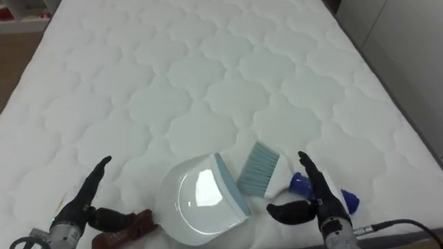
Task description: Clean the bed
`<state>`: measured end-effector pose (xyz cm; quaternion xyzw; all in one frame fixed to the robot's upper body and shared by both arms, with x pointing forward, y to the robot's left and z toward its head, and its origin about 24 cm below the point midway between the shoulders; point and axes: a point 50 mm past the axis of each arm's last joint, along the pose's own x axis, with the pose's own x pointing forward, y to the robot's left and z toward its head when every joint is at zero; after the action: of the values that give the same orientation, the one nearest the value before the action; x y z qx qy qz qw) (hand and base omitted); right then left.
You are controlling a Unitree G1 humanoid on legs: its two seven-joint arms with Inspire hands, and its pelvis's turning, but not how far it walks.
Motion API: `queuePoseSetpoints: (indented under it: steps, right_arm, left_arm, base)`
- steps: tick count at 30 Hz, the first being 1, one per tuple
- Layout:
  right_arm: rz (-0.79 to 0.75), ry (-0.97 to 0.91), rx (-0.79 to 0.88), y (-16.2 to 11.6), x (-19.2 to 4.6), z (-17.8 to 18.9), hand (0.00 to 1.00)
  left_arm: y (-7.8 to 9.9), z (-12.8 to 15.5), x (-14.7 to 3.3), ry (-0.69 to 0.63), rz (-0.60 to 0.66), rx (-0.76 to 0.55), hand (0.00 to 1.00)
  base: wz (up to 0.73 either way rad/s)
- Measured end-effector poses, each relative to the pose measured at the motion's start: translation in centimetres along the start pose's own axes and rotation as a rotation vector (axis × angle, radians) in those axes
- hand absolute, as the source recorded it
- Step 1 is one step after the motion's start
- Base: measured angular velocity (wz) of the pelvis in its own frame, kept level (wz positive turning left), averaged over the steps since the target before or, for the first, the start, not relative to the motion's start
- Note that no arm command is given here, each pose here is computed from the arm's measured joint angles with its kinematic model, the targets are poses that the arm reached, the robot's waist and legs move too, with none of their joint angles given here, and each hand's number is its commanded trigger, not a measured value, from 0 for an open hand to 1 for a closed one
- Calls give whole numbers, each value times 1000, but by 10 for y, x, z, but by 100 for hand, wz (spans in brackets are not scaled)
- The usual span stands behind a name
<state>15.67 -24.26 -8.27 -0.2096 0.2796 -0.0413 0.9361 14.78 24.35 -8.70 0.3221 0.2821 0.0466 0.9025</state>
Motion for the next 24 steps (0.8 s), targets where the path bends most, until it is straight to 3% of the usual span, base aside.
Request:
queuePoseSetpoints:
  steps: [4,7,10,16,24]
  right_arm:
    - [-119,214,117,-16,-11,-47,0]
    - [-276,470,263,-29,-43,-102,0]
    - [-373,645,380,-27,-71,-133,0]
    - [-384,793,400,-18,-96,-156,0]
    - [-216,914,166,-6,-104,-164,0]
  left_arm:
    - [3,-49,-15,225,94,-72,0]
    - [2,-101,-51,477,171,-140,0]
    - [-1,-128,-77,631,216,-169,0]
    - [-10,-150,-104,798,246,-200,0]
    - [-27,-166,-126,990,146,-255,0]
  base:
    - [0]
    - [0]
    - [0]
    - [-3]
    - [0]
